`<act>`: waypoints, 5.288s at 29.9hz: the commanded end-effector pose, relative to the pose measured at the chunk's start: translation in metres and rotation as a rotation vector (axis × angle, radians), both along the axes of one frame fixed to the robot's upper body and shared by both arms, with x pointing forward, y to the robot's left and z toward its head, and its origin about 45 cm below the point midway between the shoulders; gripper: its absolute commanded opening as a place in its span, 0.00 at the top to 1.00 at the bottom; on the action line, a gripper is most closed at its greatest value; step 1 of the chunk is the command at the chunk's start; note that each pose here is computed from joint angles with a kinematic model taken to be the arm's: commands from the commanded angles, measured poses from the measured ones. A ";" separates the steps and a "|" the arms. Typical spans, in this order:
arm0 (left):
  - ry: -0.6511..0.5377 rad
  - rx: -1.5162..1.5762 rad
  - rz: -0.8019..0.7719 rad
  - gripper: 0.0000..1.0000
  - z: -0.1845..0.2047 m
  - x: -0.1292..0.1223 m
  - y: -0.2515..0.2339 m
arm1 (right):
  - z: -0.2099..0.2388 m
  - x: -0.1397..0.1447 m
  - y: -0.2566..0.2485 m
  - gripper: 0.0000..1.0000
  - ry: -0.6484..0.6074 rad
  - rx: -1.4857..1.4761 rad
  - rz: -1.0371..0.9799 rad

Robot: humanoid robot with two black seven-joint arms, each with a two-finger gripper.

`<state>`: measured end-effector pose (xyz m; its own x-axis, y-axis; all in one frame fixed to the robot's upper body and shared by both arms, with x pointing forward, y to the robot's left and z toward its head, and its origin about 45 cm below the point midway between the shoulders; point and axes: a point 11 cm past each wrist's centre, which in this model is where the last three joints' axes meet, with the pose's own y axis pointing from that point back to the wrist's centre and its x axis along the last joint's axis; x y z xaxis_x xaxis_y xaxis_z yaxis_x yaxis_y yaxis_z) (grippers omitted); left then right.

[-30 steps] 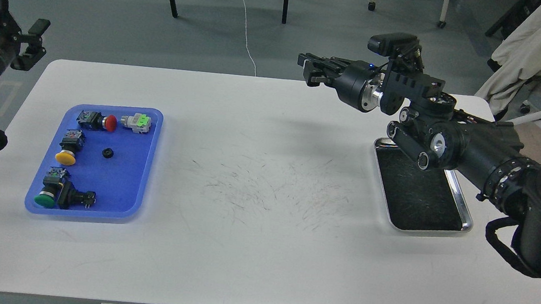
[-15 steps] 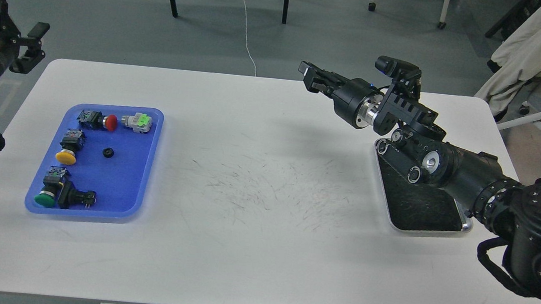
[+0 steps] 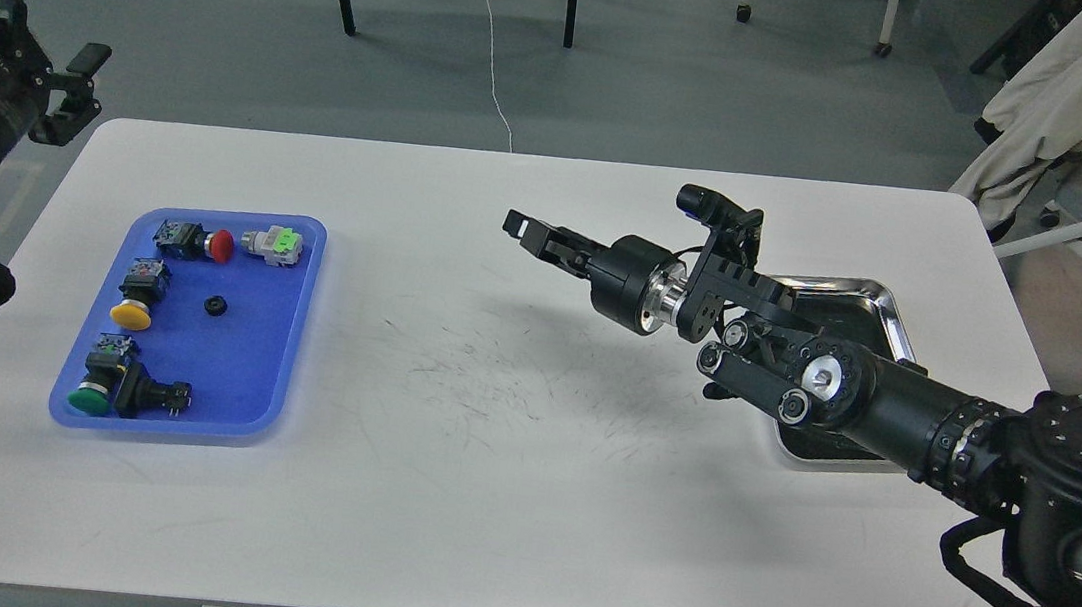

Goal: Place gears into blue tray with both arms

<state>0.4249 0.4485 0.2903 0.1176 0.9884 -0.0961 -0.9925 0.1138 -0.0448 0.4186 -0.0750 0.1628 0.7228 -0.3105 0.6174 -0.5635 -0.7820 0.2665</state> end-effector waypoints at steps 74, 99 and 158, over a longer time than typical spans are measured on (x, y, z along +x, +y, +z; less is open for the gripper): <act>-0.006 0.043 0.013 0.00 0.015 -0.010 0.014 | -0.029 -0.017 -0.009 0.04 0.238 0.142 -0.079; 0.061 0.218 -0.225 0.00 0.012 -0.035 -0.033 | 0.099 0.067 -0.076 0.04 0.120 0.559 -0.365; -0.115 0.975 -0.840 0.00 -0.031 -0.113 -0.155 | 0.086 0.071 -0.255 0.04 0.043 0.763 -0.915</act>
